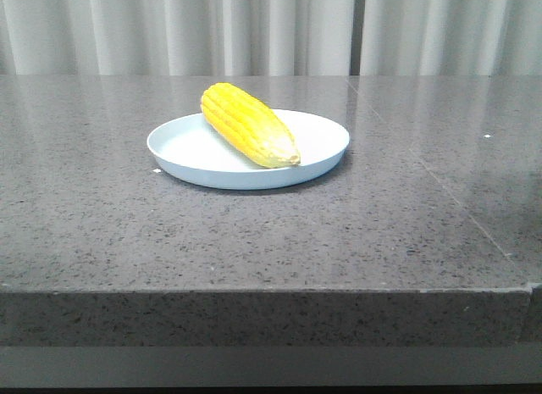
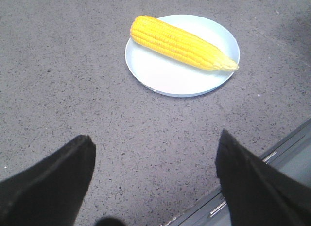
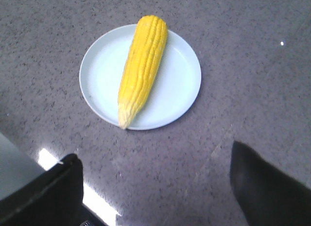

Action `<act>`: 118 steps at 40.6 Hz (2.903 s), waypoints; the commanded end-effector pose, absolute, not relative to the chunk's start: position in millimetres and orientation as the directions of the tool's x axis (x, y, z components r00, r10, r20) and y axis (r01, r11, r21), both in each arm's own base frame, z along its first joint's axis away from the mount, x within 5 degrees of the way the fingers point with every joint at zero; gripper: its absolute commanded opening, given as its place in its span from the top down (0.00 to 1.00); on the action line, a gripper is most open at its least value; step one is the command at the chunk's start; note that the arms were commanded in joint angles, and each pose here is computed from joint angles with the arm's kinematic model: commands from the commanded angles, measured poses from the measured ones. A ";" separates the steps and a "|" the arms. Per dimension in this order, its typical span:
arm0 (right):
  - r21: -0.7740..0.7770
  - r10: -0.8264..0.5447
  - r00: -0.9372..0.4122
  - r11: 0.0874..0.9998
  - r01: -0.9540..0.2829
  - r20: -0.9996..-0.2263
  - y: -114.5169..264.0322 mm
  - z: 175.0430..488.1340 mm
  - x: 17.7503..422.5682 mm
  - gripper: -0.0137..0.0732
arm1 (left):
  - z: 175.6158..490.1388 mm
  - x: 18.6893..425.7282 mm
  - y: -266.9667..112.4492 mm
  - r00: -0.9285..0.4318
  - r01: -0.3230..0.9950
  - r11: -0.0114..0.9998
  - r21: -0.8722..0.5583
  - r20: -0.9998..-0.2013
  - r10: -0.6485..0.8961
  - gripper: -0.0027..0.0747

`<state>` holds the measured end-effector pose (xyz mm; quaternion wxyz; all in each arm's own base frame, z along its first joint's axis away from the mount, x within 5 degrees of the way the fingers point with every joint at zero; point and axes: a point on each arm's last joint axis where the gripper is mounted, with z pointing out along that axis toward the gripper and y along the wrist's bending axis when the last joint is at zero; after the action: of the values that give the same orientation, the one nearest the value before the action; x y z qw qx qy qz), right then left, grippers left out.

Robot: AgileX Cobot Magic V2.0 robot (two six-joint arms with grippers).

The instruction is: Place corn on plate with both arms

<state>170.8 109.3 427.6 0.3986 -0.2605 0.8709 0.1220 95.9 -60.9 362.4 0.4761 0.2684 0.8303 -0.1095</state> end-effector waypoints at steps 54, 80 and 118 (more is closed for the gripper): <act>-0.005 -0.257 -0.392 0.841 -0.541 -0.883 32.4 377.9 50.2 0.92 | 376.3 97.0 -63.1 -0.334 0.551 0.833 0.059 -0.898 0.285 0.99; -0.006 -0.257 -0.391 0.841 -0.541 -0.884 32.4 378.0 50.2 0.92 | 376.2 95.9 -64.7 -0.348 0.559 0.829 0.028 -0.899 0.265 0.99; -0.006 -0.258 -0.391 0.841 -0.541 -0.883 32.4 377.9 50.2 0.92 | 257.6 57.9 -8.1 -0.036 0.141 0.990 -0.009 -0.999 -0.004 0.99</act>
<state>47.8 32.1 367.0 0.4603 -0.2486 0.8407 0.1399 59.9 -9.0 256.6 0.6331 0.0706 0.7697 -0.0423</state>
